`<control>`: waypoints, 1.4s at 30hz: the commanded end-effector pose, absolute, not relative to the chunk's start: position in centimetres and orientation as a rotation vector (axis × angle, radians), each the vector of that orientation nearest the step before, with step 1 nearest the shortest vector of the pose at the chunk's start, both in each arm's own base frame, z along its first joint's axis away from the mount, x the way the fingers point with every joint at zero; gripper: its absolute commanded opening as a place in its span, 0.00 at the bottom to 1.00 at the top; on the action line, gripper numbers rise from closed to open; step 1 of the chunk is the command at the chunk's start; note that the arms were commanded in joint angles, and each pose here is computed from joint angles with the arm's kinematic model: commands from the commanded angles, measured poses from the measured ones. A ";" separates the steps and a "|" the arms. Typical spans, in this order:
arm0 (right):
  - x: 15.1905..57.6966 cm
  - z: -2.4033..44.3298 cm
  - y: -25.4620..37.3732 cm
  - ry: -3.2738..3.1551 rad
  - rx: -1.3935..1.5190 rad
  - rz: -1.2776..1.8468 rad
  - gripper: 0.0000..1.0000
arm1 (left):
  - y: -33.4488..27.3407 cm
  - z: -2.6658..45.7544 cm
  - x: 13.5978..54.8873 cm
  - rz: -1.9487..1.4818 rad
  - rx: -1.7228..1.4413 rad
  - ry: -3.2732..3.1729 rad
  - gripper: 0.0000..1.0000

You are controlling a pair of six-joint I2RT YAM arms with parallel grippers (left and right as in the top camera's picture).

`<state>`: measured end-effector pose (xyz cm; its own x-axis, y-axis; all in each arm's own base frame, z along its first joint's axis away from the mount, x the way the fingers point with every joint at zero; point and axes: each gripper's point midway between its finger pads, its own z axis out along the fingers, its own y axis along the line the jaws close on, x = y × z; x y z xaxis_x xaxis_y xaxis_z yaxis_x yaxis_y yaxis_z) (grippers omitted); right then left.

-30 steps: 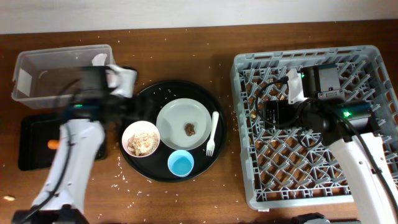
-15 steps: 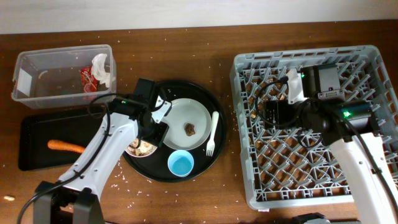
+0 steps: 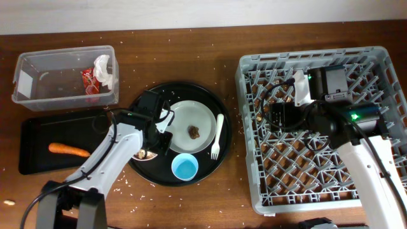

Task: Sort waste into correct bins and load items into the dishwasher rack
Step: 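Grasp the pink rice bowl rim with the left gripper and lift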

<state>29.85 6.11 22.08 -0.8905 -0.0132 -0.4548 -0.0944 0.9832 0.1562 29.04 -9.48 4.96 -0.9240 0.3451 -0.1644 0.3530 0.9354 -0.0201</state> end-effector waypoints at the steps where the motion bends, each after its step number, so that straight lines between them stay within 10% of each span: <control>1: 30.1 22.2 6.1 2.660 -0.064 0.249 0.99 | -9.6 3.8 28.4 -0.092 0.529 2.969 0.37; 11: 30.1 22.0 6.1 2.666 -0.063 0.249 0.99 | -9.6 2.4 28.3 -0.086 0.534 3.009 0.31; 22: 30.1 22.0 6.1 2.666 -0.063 0.249 0.99 | -9.6 2.4 28.3 -0.086 0.534 3.010 0.01; 42: 30.5 22.2 6.2 2.651 -0.065 0.249 0.98 | -8.2 12.6 33.6 -0.046 0.399 2.933 0.00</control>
